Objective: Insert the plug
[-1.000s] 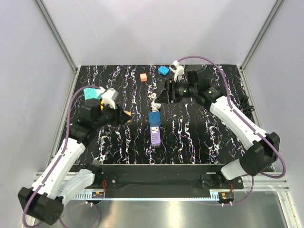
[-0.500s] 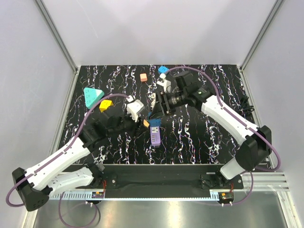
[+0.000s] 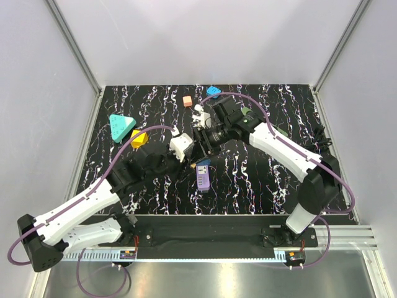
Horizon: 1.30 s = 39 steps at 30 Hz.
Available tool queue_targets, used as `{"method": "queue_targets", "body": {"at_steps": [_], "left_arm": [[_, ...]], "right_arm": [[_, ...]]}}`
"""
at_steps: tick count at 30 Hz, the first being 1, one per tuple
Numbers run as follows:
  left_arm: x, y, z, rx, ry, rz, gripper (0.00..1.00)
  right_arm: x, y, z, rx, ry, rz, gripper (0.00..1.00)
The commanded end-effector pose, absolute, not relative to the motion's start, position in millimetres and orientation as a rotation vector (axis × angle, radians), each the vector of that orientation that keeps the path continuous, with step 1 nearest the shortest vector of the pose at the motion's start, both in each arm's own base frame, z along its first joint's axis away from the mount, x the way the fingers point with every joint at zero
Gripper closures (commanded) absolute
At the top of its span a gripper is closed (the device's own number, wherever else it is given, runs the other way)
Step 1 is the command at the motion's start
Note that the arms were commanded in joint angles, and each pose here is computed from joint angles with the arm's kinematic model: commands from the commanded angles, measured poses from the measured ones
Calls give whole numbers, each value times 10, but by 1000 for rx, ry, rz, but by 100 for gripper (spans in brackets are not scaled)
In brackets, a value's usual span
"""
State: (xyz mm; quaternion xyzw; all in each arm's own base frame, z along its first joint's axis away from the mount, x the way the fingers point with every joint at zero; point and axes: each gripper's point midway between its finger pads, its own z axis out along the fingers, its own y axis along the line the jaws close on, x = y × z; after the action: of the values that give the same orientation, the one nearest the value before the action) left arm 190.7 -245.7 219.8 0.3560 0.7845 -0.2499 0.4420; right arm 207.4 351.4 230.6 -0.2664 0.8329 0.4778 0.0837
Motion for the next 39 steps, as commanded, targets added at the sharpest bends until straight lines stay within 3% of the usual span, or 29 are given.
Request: {"method": "queue_targets", "body": {"at_steps": [1, 9, 11, 16, 17, 22, 24, 28, 30, 31, 34, 37, 38, 39], "left_arm": [[1987, -2604, 2573, 852, 1801, -674, 100], [1982, -2646, 2588, 860, 1787, -688, 100], [1988, -2647, 2582, 861, 1786, -683, 100], [1988, -2637, 2609, 861, 1774, -675, 100], [1998, -2625, 2602, 861, 1775, -664, 100], [1998, -2633, 2625, 877, 1761, -658, 100], [1997, -2631, 2622, 879, 1761, -657, 100], [1983, -2626, 2637, 881, 1759, -659, 100], [1995, -2620, 2641, 878, 1765, -651, 100], [1996, -2622, 2643, 879, 1768, -650, 95], [1997, -2631, 2656, 882, 1771, -650, 63], [1964, -2615, 2694, 880, 1751, -664, 39], [1948, -2592, 2720, 874, 1740, -666, 19], [1933, -2583, 2734, 873, 1735, -672, 15]], "right_arm": [[2129, 3597, 2416, -830, 2440, 1412, 42], [2056, 3685, 2348, -865, 2464, 1467, 45], [2027, 3666, 2299, -880, 2471, 1470, 51], [1935, 3655, 2280, -916, 2470, 1532, 55], [1906, 3665, 2283, -926, 2475, 1559, 60], [1876, 3699, 2190, -955, 2541, 1523, 58], [1879, 3725, 2133, -967, 2561, 1498, 65], [1863, 3742, 2107, -967, 2579, 1496, 69], [1869, 3753, 2093, -974, 2583, 1494, 81], [1885, 3756, 2094, -973, 2579, 1490, 100], [1932, 3771, 2103, -1003, 2540, 1467, 100], [2091, 3773, 2152, -997, 2488, 1388, 100], [2151, 3773, 2194, -987, 2468, 1378, 100], [2201, 3764, 2217, -974, 2459, 1375, 100]]}}
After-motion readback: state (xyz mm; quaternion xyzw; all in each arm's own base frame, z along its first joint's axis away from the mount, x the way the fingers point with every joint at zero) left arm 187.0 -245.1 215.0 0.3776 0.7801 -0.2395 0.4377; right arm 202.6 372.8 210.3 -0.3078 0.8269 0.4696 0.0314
